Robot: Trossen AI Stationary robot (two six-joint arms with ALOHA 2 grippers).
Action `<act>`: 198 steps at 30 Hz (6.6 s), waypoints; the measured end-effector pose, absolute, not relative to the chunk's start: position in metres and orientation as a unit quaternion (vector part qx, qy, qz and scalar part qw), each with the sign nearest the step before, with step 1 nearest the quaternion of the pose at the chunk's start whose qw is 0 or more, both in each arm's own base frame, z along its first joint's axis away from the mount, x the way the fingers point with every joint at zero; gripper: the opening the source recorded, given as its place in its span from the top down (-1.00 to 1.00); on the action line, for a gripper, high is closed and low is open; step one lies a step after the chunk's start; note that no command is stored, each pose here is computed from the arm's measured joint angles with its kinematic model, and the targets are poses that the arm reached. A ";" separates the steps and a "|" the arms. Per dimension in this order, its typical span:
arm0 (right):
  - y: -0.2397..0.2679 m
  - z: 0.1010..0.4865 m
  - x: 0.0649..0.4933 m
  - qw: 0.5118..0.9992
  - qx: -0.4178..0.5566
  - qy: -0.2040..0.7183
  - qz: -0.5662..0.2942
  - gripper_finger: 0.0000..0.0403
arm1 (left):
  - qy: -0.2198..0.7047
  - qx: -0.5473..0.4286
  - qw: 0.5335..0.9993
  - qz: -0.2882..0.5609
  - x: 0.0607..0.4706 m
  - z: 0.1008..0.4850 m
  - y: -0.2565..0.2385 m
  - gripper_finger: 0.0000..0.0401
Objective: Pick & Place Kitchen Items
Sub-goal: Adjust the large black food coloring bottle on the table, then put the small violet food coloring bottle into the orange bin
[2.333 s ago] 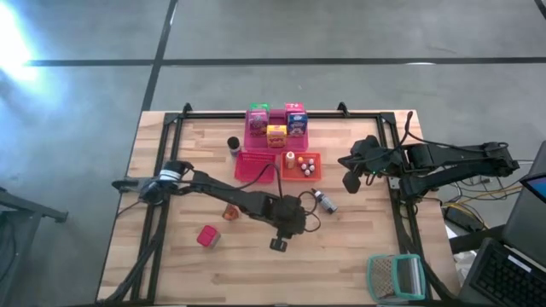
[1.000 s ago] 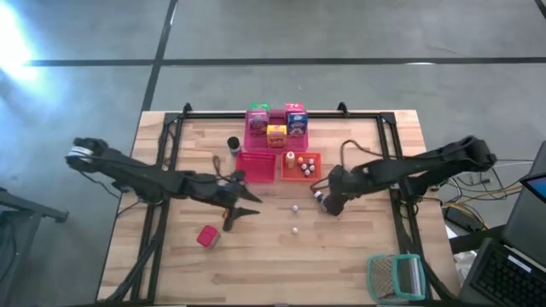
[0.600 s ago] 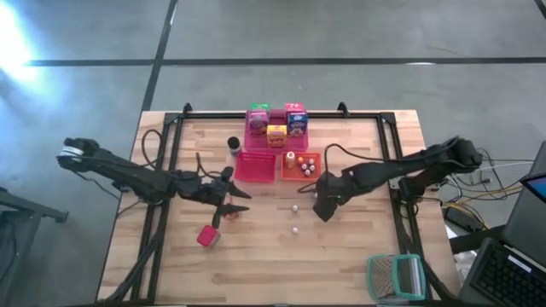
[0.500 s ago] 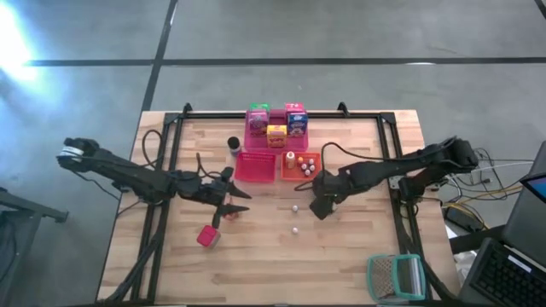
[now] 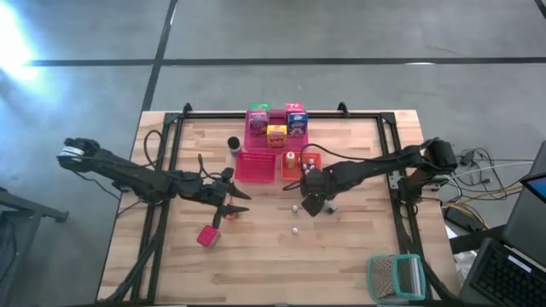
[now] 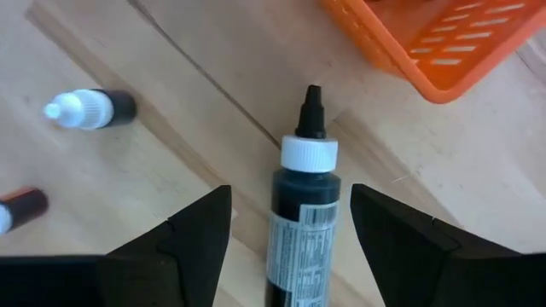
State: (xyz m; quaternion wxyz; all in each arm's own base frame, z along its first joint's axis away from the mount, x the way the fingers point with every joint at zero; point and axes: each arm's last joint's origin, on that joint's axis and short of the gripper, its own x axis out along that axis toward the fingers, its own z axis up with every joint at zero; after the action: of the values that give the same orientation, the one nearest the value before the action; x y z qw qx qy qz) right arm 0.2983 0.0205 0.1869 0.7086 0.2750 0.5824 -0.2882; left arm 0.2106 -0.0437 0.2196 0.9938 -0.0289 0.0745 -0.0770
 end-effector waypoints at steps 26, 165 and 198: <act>0.019 0.132 0.294 0.679 0.266 0.620 -0.289 -0.04 | 0.082 -0.028 0.993 -0.079 0.210 0.218 -0.044 0.16; 0.076 0.279 0.363 0.816 0.123 0.560 -0.071 0.42 | 0.119 -0.002 0.988 0.095 0.199 0.216 -0.031 0.16; 0.059 0.209 0.391 0.762 0.084 0.641 -0.049 0.14 | 0.152 0.013 0.979 0.136 0.191 0.213 -0.027 0.16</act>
State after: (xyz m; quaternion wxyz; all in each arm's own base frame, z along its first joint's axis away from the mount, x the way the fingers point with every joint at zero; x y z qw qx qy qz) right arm 0.3906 0.0595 0.2094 0.7618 0.0837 0.6406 -0.0486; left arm 0.1910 -0.0274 0.2129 0.9789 0.0133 0.1518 0.1360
